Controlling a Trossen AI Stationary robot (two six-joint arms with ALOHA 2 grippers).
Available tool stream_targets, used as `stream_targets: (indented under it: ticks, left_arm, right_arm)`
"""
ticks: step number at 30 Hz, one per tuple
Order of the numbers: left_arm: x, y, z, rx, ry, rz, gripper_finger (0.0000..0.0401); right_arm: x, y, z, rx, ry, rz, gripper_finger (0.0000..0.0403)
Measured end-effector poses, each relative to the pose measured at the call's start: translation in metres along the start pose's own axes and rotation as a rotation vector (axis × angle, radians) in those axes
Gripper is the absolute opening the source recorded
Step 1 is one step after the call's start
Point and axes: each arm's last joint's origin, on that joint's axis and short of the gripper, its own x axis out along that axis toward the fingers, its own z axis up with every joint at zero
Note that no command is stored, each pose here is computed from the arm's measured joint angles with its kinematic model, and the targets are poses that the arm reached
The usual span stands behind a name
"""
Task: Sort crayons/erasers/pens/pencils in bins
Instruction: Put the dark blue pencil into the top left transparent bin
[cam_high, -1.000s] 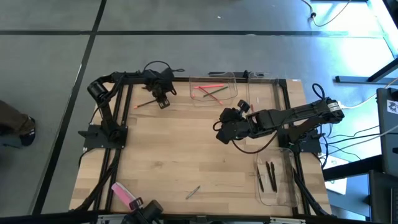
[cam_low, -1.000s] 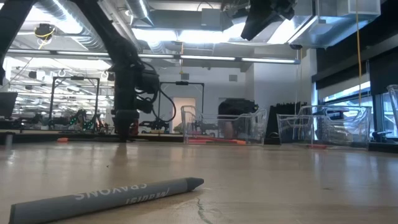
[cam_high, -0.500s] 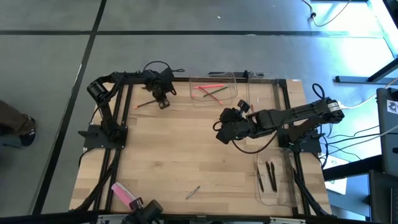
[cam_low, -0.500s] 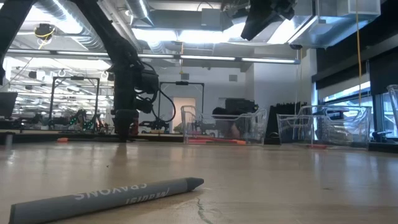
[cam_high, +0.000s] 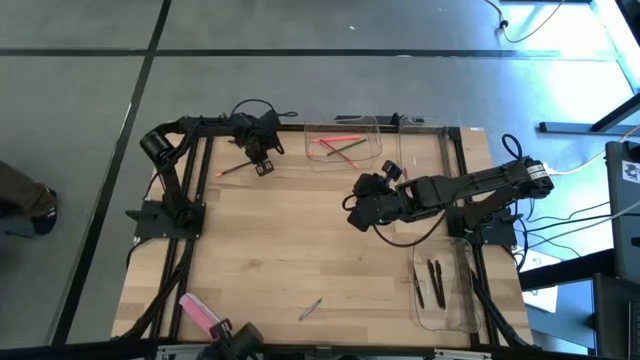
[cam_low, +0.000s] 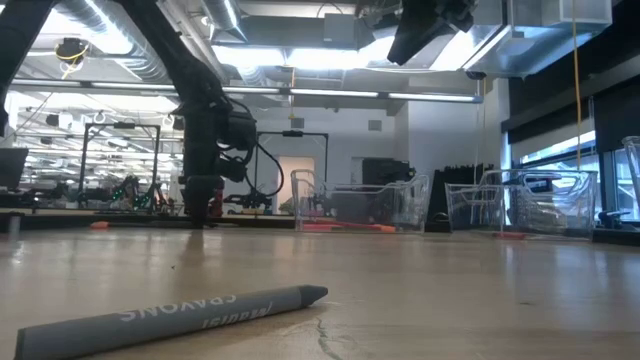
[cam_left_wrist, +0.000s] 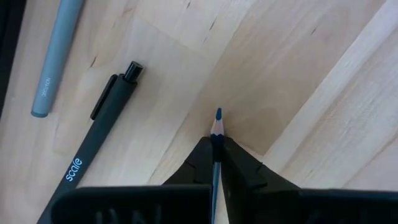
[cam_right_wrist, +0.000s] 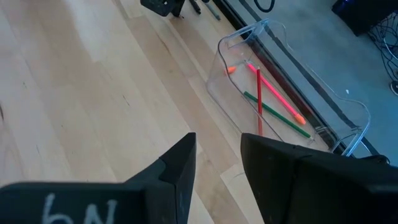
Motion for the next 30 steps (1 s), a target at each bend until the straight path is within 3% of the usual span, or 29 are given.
stream_targets:
  ticks: [5,16,22,30]
  left_arm:
    - [-0.006,-0.008,0.001,0.018,-0.021,-0.01,0.0002]
    - [-0.055,-0.038,0.001,0.088,-0.193,-0.011,0.0001]
    - [-0.095,-0.053,-0.007,0.108,-0.339,-0.006,0.0001]
    - [-0.145,-0.078,-0.021,0.196,-0.579,-0.061,0.0001]
  right_arm:
    - [0.0,0.0,0.0,-0.003,0.002,-0.001,0.013]
    - [0.0,-0.001,-0.002,-0.016,0.015,-0.01,0.013]
    - [0.002,0.0,-0.003,0.044,-0.016,-0.035,0.013]
    - [0.017,0.008,-0.012,-0.009,-0.075,-0.029,0.013]
